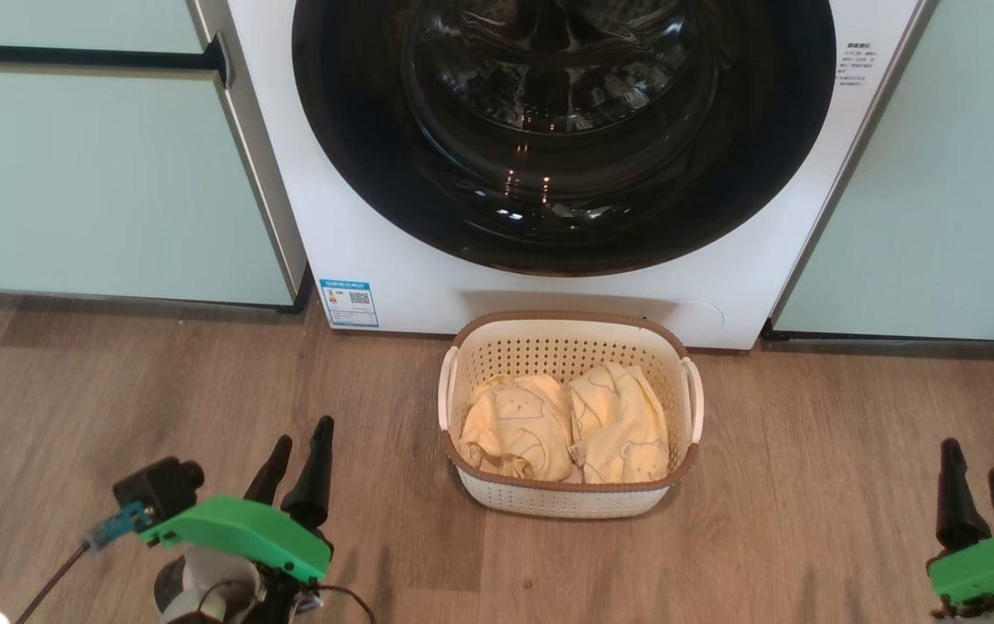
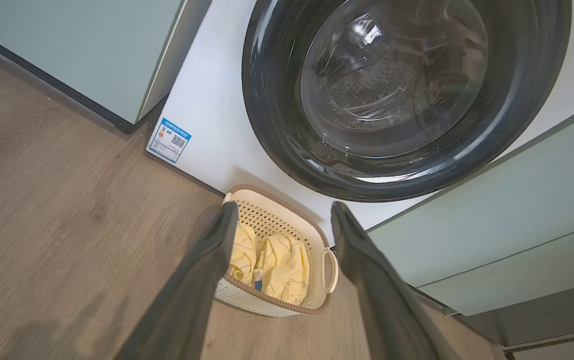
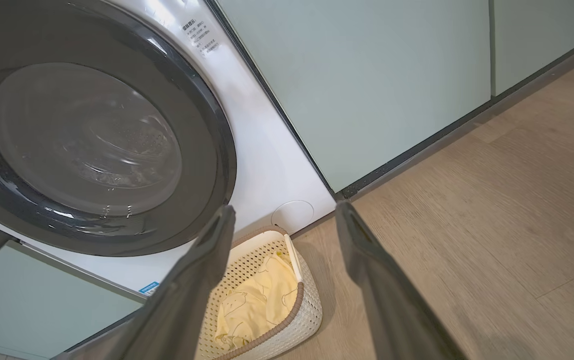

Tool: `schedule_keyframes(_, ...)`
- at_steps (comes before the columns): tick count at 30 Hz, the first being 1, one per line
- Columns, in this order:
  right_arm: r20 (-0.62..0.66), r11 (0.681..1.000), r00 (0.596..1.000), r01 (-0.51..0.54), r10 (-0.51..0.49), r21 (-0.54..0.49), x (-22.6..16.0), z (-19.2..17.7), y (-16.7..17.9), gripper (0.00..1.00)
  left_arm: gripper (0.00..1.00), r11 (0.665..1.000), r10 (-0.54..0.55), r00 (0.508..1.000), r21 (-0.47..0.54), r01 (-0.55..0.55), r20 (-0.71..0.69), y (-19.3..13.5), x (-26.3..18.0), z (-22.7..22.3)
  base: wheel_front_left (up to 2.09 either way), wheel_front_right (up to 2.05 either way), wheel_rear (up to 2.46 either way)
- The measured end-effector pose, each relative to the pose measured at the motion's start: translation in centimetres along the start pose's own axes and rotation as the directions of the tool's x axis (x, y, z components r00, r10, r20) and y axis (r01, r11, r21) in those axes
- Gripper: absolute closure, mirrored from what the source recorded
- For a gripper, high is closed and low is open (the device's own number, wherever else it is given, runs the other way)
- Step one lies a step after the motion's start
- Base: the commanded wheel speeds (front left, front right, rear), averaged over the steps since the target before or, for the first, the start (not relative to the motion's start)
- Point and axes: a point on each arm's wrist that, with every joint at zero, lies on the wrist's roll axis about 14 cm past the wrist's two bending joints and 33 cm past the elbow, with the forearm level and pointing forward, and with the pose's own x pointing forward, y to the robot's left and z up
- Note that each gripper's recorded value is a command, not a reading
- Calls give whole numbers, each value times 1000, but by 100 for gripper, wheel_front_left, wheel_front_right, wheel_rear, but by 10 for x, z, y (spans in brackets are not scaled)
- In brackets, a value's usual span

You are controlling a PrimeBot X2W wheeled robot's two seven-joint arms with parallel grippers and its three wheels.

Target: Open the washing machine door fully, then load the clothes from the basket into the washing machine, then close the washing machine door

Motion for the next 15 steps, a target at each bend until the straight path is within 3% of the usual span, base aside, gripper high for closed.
schedule_keyframes(15,16,981,998,-54,58,-187,5,3,16,0,0,979,-60,998,196,56,18,-16,5,2,0,0,0)
